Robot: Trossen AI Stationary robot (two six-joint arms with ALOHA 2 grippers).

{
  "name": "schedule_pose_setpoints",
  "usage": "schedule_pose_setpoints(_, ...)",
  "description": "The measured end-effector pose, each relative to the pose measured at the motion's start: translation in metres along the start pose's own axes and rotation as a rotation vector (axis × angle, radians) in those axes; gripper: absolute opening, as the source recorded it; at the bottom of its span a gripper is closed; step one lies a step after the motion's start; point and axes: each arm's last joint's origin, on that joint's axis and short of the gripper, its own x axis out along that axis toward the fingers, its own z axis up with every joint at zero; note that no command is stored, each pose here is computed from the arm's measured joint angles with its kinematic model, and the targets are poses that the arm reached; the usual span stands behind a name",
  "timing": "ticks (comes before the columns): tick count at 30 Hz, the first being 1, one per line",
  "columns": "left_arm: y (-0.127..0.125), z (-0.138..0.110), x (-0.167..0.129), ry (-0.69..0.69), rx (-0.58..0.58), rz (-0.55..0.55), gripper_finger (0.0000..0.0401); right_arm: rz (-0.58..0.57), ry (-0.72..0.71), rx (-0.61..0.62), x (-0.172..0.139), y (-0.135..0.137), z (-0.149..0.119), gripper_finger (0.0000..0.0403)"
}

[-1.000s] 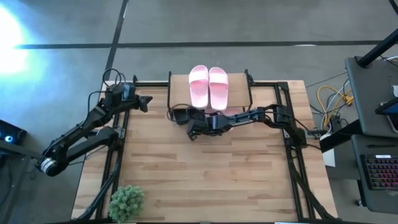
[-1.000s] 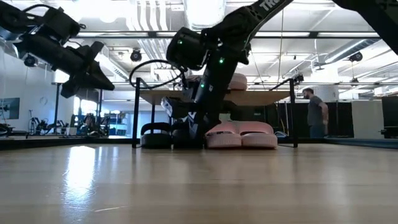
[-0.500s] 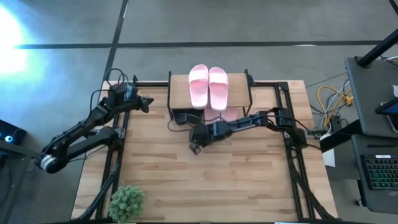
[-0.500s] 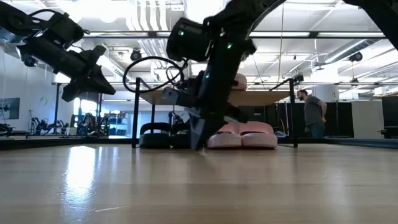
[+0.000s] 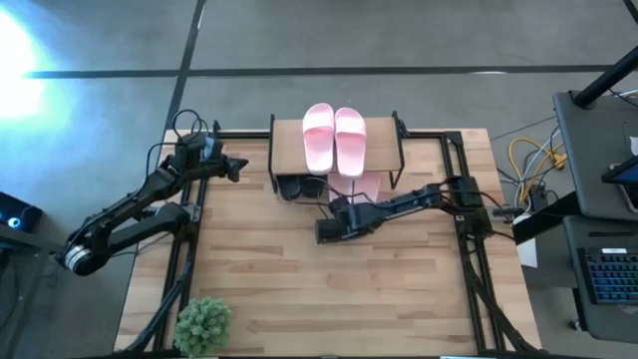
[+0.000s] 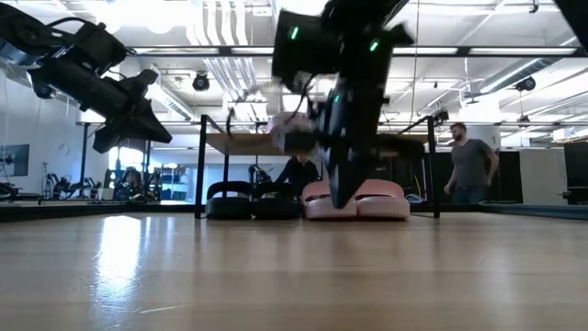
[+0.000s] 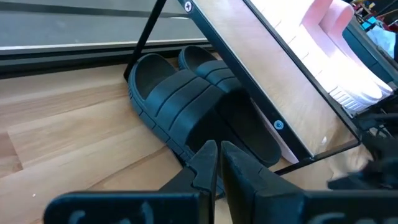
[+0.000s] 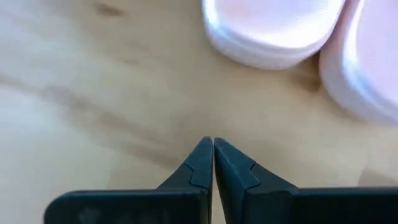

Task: Pick and place slides into the shelf
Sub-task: Adjust the sandals under the shelf

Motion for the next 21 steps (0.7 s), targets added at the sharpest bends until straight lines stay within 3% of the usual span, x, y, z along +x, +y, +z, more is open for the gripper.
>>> schedule_pose_setpoints(4, 0.000, 0.000, 0.000, -0.003, 0.003, -0.003, 0.0008, 0.043, -0.016, 0.057, -0.006, -0.008, -0.014, 0.0008)
schedule_pose_setpoints(11, 0.000, 0.001, 0.001, -0.006, 0.024, -0.005, 0.0008, 0.207, -0.048, 0.206, 0.025, -0.026, -0.010, 0.0008)
schedule_pose_setpoints(16, 0.000, 0.000, 0.001, -0.006, 0.026, -0.005, 0.0008, 0.183, -0.068, 0.186, 0.035, -0.036, 0.005, 0.0008)
schedule_pose_setpoints(21, 0.000, 0.000, 0.001, -0.003, 0.026, -0.005, 0.0008, 0.108, -0.186, 0.141, 0.041, -0.044, 0.023, 0.0008)
